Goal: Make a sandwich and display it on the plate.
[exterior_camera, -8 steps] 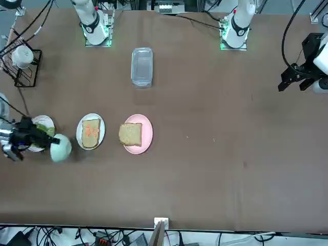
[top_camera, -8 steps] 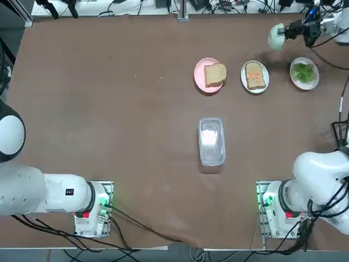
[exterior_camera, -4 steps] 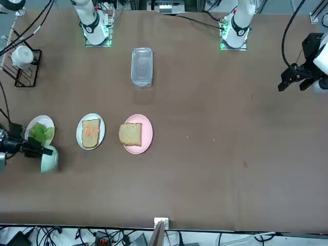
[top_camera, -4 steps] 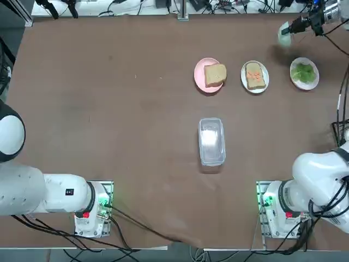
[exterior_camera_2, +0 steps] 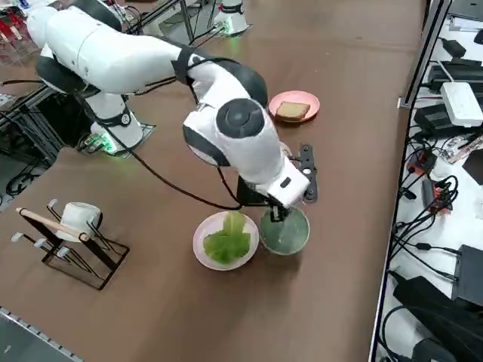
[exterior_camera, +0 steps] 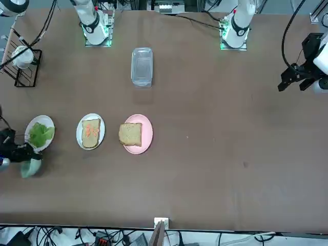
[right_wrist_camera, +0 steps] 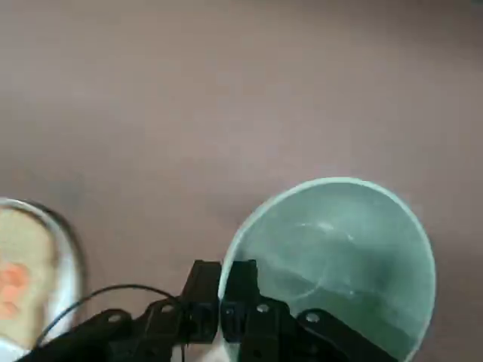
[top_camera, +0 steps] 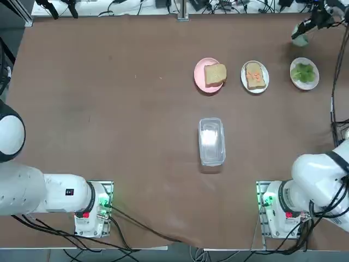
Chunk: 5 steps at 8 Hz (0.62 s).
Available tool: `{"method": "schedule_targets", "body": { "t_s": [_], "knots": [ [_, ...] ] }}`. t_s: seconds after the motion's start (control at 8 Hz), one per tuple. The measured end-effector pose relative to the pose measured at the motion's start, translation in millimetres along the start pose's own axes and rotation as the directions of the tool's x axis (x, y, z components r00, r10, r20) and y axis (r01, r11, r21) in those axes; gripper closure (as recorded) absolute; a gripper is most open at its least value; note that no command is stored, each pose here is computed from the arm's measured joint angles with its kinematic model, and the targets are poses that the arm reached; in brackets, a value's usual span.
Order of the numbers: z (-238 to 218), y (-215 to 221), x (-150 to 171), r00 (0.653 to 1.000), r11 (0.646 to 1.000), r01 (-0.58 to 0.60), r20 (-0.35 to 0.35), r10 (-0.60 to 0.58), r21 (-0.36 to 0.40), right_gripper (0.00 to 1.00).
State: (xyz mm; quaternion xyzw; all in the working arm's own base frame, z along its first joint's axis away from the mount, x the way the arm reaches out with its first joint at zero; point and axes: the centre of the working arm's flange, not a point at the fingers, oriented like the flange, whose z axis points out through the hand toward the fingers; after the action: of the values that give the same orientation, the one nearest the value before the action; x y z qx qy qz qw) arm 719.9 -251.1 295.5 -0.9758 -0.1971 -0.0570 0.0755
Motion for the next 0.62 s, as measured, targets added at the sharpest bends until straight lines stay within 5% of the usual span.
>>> {"method": "schedule_targets", "body": {
  "t_s": [0.25,0.62],
  "knots": [
    [10,-2,8,0.995,0.988,0.072,0.078,-0.062,-0.135,0.95],
    [36,-7,12,0.990,0.982,0.093,0.117,-0.074,-0.167,0.95]
  ]
}}
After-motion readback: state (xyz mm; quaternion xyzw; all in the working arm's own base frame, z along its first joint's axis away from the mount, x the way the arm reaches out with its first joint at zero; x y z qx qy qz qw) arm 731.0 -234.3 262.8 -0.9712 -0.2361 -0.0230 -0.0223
